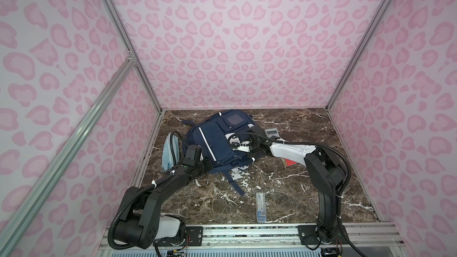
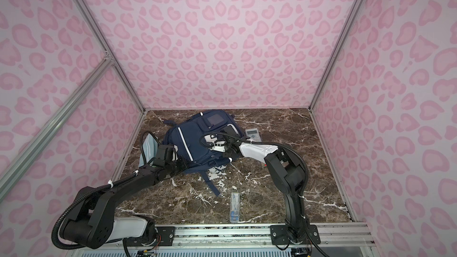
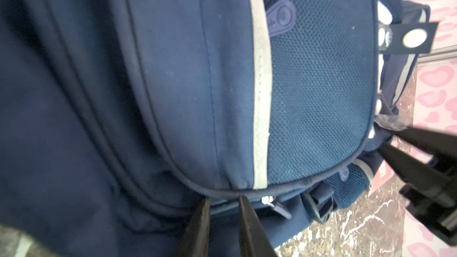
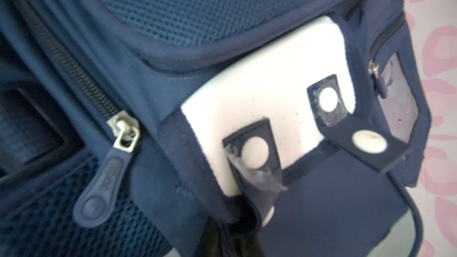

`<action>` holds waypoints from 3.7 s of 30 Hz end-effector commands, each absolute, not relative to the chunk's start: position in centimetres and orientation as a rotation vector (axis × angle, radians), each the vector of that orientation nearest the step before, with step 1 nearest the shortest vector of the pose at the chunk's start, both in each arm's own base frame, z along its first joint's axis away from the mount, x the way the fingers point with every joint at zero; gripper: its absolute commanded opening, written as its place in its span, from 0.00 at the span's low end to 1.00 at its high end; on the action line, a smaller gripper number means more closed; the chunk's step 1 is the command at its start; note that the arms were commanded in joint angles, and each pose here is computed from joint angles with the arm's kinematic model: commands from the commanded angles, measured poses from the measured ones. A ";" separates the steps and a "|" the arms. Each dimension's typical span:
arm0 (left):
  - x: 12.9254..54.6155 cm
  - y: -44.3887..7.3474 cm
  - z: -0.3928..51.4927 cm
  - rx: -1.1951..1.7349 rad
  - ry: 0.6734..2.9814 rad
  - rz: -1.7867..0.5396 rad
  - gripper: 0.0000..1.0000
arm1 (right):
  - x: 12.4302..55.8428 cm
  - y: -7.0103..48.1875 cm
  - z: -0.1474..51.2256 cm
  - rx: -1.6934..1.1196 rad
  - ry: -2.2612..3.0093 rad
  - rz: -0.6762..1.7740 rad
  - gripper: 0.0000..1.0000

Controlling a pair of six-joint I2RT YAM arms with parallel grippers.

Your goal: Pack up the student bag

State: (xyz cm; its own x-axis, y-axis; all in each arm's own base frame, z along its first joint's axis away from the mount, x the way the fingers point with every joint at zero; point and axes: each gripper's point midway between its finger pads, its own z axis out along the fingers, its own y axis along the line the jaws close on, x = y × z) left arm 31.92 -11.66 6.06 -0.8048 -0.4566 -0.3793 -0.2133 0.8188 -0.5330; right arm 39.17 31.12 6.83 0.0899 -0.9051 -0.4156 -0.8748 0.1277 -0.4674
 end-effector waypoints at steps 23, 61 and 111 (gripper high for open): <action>31.1 -21.8 10.7 -0.128 2.326 -0.703 0.57 | 33.1 34.3 8.5 -1.491 1.934 0.370 0.00; 30.0 -21.3 8.8 -0.188 2.475 -0.824 0.03 | 32.9 32.4 7.7 -1.416 1.990 0.265 0.27; 30.6 -9.0 10.4 -0.489 2.474 -0.676 0.03 | 33.0 29.5 6.8 -1.232 2.092 0.195 0.00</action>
